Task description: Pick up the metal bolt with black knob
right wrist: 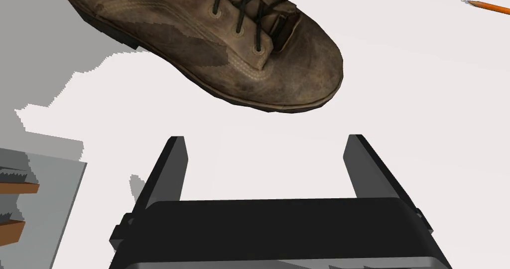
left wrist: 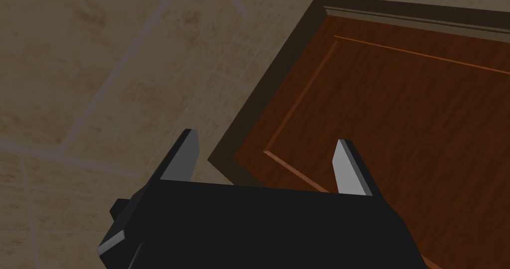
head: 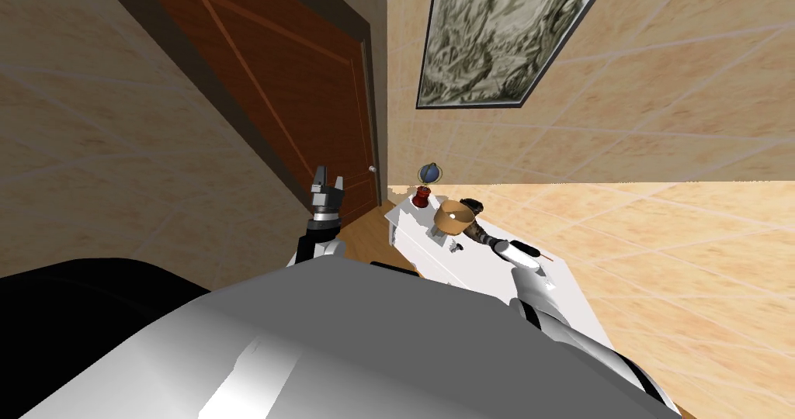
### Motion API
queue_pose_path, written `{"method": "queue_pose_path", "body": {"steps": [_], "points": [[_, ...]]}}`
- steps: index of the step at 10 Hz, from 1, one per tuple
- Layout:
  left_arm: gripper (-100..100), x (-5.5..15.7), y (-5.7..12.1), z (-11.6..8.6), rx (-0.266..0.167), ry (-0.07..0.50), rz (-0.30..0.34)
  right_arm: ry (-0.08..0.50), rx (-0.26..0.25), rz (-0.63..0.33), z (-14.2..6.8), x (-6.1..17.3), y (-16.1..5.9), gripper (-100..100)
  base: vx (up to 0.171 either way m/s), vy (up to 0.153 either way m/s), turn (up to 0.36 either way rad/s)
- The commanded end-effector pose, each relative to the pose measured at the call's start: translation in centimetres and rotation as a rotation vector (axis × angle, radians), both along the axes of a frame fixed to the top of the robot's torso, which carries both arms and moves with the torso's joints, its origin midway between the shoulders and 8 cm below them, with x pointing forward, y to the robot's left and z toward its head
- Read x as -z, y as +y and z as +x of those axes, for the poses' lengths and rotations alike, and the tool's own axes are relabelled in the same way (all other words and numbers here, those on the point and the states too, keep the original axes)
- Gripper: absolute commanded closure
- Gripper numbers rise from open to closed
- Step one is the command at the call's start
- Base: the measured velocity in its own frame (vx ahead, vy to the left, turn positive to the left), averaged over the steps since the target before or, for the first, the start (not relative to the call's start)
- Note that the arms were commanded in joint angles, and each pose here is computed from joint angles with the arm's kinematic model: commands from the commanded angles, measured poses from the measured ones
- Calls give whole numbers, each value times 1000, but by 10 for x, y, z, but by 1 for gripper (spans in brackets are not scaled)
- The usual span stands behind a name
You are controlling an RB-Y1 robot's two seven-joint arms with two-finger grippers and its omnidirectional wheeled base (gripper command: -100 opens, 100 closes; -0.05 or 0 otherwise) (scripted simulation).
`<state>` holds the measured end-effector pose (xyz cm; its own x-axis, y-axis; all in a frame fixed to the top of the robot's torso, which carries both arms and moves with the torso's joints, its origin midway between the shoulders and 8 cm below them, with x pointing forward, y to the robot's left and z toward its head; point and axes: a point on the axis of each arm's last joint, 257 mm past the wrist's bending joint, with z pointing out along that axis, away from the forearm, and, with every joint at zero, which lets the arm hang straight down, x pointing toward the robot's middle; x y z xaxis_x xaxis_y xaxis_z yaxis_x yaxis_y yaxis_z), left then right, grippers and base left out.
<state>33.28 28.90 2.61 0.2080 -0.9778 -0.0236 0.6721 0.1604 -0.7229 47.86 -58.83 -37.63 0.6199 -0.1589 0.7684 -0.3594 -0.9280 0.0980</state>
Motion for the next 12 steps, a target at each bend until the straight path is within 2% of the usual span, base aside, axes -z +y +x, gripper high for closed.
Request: {"method": "queue_pose_path", "body": {"steps": [1,2,5,6,7,8,9,10,12], "points": [[0,0,0,0,0,0,0,-1,50,68,1,0,-5,-100,-10,3,94],[0,0,0,0,0,0,0,20,59,79,-6,11,-5,-100,-9,-2,73],[0,0,0,0,0,0,0,31,153,210,-10,18,-9,-100,-12,-1,74],[0,0,0,0,0,0,0,52,164,222,-18,28,-9,-100,-10,-1,58],[0,0,0,0,0,0,0,52,204,279,-18,28,-9,-100,-10,1,85],[0,0,0,0,0,0,0,69,213,288,-25,36,-8,-100,-7,-1,46],[0,0,0,0,0,0,0,79,254,346,-28,41,-6,-100,-8,1,83],[0,0,0,0,0,0,0,87,259,350,-32,45,-5,-100,-6,0,40],[0,0,0,0,0,0,0,122,333,457,-44,60,3,-100,-5,7,91]]}}
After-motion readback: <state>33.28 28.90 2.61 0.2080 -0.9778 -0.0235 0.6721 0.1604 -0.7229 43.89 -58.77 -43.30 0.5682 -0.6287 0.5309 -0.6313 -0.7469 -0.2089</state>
